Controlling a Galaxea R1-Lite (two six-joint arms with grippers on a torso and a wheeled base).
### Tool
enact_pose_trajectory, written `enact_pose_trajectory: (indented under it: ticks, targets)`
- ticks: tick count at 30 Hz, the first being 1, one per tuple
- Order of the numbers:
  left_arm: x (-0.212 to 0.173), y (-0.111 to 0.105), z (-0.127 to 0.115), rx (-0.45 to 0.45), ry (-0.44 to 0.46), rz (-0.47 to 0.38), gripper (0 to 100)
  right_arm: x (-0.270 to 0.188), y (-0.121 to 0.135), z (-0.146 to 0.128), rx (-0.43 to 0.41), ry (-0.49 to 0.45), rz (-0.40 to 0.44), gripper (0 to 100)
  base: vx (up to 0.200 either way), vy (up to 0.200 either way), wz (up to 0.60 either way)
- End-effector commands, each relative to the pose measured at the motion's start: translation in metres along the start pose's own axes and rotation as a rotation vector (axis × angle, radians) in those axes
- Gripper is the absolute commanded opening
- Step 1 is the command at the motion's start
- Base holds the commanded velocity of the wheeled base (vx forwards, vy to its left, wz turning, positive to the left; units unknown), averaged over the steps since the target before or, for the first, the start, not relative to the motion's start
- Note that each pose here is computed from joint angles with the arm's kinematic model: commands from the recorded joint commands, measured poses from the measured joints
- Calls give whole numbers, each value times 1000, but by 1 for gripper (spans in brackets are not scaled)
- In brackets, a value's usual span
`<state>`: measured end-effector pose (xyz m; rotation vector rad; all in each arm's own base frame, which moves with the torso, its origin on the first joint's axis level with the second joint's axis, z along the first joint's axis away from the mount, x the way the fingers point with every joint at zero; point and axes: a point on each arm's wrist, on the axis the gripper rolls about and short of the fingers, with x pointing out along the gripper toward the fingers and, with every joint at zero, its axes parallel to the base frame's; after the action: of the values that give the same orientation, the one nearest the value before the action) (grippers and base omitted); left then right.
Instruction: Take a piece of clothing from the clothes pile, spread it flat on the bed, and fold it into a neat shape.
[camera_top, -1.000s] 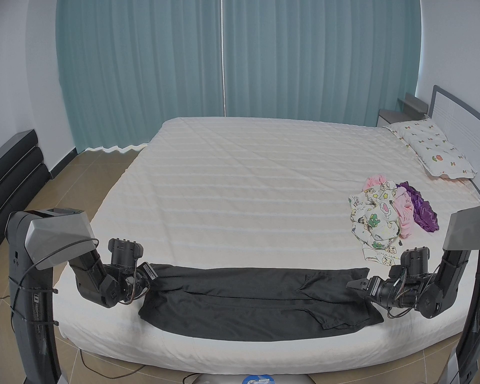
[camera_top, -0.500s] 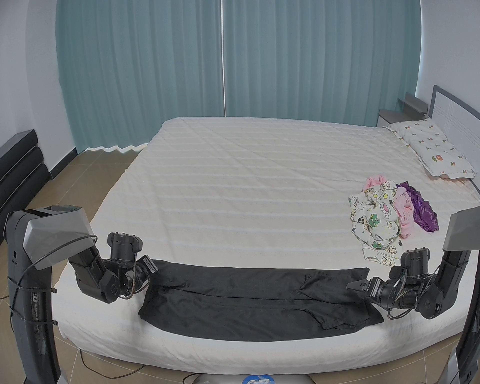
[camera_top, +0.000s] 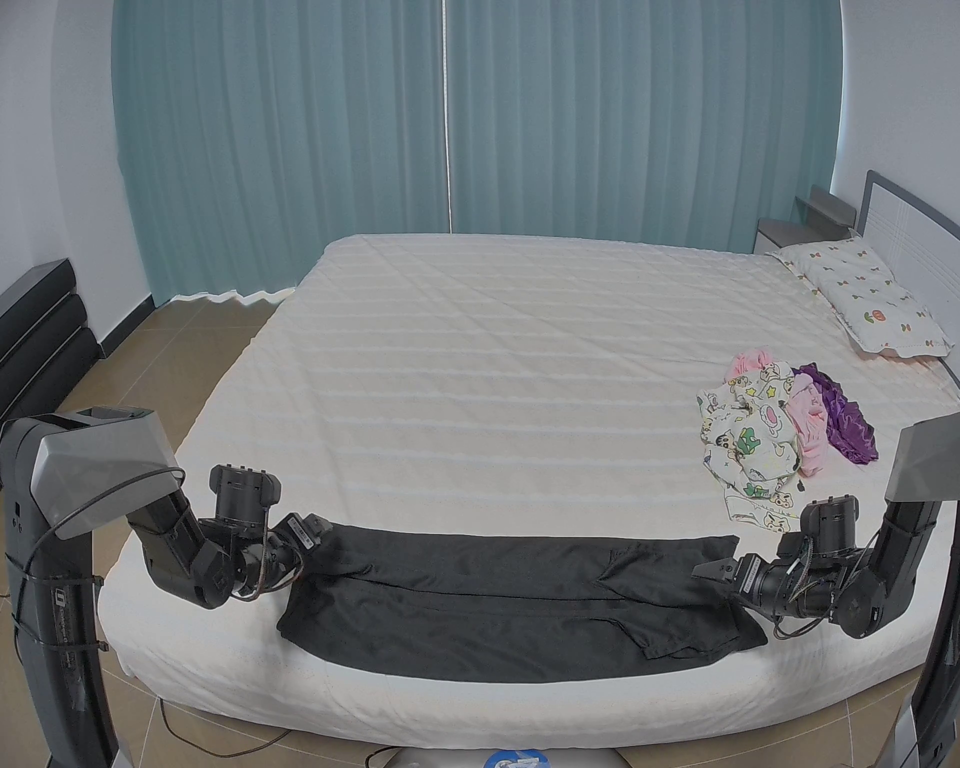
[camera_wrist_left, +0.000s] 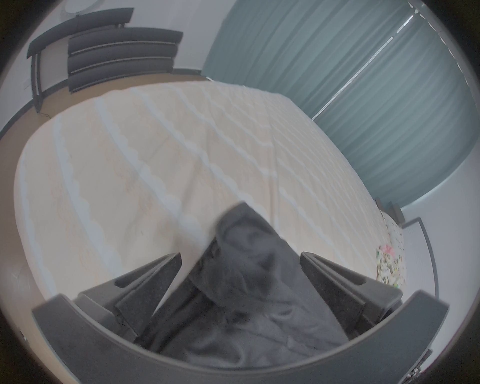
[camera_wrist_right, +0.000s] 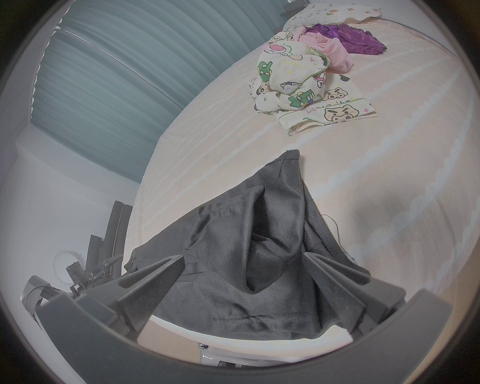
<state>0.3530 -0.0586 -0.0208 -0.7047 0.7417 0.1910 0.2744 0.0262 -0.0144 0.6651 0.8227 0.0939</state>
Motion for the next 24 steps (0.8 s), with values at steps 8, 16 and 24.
enact_pose_trajectory:
  ticks: [8,16,24]
  targets:
    - [18,-6,-5,21,11,52,0,-6,0,-3,34,-8,5,100,0,0,0]
    - [25,-9,-1,19,-52,91,0,-16,1,-13,81,-99,-48,100,0,0,0]
    - [13,-21,9,-50,-111,60,0,-14,23,-19,190,-100,10,100,0,0,0]
